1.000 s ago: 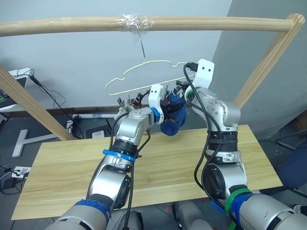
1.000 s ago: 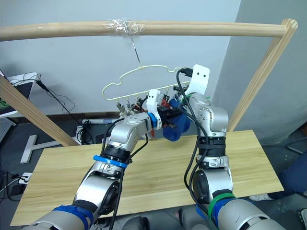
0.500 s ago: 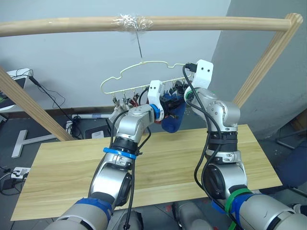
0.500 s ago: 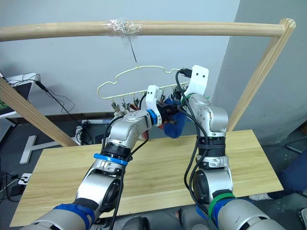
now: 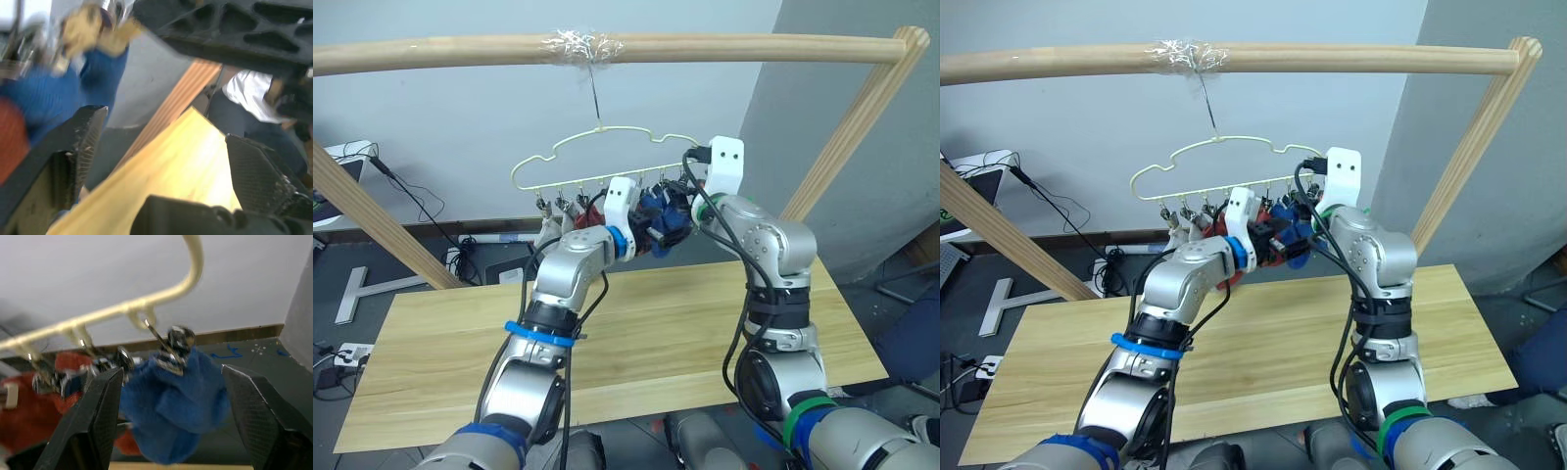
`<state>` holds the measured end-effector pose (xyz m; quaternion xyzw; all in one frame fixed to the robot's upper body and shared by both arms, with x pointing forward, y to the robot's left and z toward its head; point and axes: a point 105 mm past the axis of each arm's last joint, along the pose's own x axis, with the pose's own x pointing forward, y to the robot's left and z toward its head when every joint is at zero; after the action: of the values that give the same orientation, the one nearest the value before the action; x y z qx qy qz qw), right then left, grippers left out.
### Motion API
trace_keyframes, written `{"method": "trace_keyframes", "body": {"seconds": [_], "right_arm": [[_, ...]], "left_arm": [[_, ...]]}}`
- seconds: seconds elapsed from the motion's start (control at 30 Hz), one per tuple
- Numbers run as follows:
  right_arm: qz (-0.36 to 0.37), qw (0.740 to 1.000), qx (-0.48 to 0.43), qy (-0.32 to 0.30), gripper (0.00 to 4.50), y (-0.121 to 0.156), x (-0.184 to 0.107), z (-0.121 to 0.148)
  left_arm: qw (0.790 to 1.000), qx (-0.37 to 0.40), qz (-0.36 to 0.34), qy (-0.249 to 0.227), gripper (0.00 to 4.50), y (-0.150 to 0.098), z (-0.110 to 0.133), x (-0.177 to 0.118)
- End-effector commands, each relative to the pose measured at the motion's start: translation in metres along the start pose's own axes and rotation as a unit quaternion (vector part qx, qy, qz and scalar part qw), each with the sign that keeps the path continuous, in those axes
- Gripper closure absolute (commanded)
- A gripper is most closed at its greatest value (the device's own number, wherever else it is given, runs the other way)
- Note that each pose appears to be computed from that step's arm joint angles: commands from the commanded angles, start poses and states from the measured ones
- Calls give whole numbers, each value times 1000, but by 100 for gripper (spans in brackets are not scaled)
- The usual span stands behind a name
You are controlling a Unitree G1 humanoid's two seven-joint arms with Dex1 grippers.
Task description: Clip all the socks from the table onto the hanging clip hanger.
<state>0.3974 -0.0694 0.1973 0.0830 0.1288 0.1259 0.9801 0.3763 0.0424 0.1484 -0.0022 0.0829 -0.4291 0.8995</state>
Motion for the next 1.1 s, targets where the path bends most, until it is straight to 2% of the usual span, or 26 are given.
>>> {"method": "trace_keyframes", "body": {"seconds": [0.03, 0.13, 0.2, 0.33, 0.43, 0.53, 0.63, 0.77, 0.93, 1.1], "right_arm": [[19, 999, -36, -23, 119, -1, -13, 5], [30, 997, -72, -22, 119, -10, -22, -6], [55, 993, -102, -31, 119, -12, -29, -15], [96, 987, -129, -27, 119, -10, -40, -37], [128, 979, -158, -21, 119, -6, -50, -57], [129, 972, -196, -31, 119, -12, -58, -76], [133, 969, -205, -45, 119, -17, -67, -89], [139, 966, -210, -61, 119, -23, -73, -101], [154, 963, -216, -56, 119, -29, -77, -117], [156, 961, -223, -46, 119, -33, -75, -126]], "left_arm": [[999, 16, -15, -23, 4, -13, 13, -16], [999, 12, 15, -31, 4, -10, 5, -38], [997, 12, 63, -42, 4, -2, -1, -56], [987, 6, 143, -71, 4, 13, -7, -86], [970, 10, 214, -112, 4, 23, -11, -114], [958, -7, 261, -116, 4, 25, -33, -141], [949, -22, 301, -95, 4, 25, -57, -165], [929, -47, 353, -100, 4, 22, -73, -196], [904, -84, 398, -129, 4, 14, -78, -218], [889, -93, 431, -125, 4, 16, -83, -226]]}}
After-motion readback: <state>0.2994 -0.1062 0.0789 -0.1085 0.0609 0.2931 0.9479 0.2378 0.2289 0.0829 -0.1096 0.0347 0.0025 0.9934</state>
